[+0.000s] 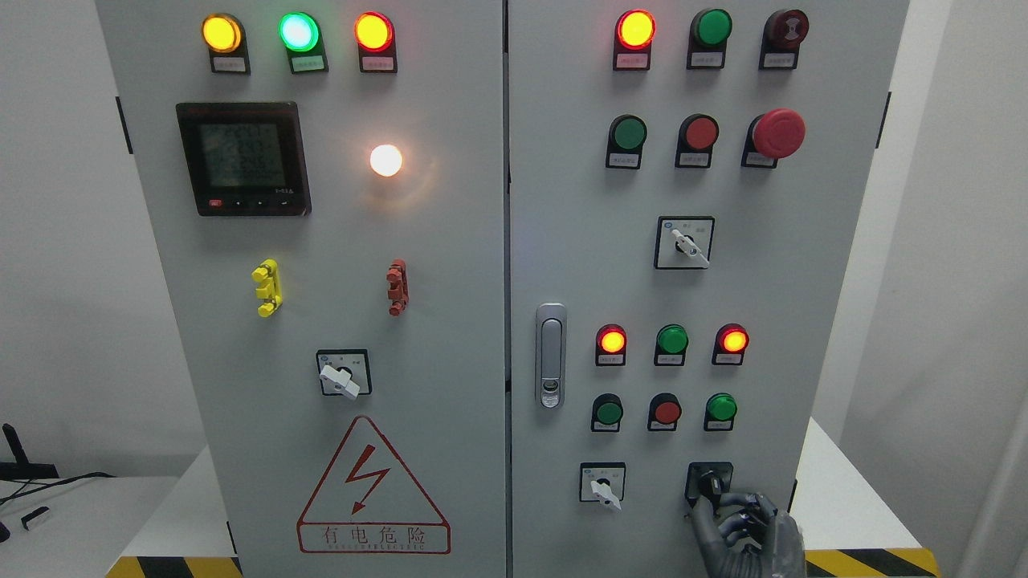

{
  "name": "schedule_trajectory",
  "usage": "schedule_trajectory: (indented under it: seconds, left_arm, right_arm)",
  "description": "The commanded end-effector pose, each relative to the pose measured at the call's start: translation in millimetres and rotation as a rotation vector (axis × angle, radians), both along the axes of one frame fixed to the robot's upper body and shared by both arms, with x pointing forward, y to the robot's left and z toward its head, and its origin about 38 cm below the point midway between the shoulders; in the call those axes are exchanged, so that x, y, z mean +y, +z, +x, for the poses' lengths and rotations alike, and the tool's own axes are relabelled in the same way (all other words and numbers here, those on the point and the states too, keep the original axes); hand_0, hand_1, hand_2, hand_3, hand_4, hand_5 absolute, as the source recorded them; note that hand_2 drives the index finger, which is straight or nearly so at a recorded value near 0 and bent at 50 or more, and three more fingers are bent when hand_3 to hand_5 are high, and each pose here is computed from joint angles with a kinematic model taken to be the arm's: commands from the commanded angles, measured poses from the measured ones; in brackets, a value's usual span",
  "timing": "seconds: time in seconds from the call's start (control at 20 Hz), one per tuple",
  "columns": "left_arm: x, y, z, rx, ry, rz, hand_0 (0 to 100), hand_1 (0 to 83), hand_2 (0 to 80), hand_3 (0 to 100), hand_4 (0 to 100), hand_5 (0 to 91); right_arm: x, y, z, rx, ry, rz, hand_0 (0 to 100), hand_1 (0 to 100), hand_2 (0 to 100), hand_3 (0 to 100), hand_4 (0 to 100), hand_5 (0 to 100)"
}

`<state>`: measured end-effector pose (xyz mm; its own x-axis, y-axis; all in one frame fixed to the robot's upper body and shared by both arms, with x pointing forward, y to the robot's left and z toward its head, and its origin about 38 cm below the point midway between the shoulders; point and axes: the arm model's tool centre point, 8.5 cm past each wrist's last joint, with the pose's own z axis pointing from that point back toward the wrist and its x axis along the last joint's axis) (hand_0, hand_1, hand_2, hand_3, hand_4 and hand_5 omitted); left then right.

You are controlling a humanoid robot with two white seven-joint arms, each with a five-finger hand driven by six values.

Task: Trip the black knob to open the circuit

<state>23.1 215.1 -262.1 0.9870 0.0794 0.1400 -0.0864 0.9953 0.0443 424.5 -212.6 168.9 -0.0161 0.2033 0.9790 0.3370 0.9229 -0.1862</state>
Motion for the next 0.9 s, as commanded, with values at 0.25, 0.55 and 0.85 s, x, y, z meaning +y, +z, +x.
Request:
schedule_trajectory:
  seconds: [0.25,0.55,0.85]
  left_arm:
    - [-0.1,0.0,0.0,0.0,-0.031,0.0,12,38.9,0.0,0,0,0.0]
    - [-0.1,0.0,0.0,0.0,-0.031,0.0,12,38.9,0.0,0,0,0.0]
    - [-0.1,0.0,0.0,0.0,-0.031,0.0,12,38.9,0.0,0,0,0.0]
  right_arm:
    - [2.1,0.7,0.3,-0.003,0.007,-0.001,49,77,56,84,85,97]
    - [3.1,0.7,0.3,-0.003,0.01,0.002,49,75,56,84,86,97]
    - [3.4,0.3,0.5,-0.003,0.019,0.028,49,75,58,85,86,97]
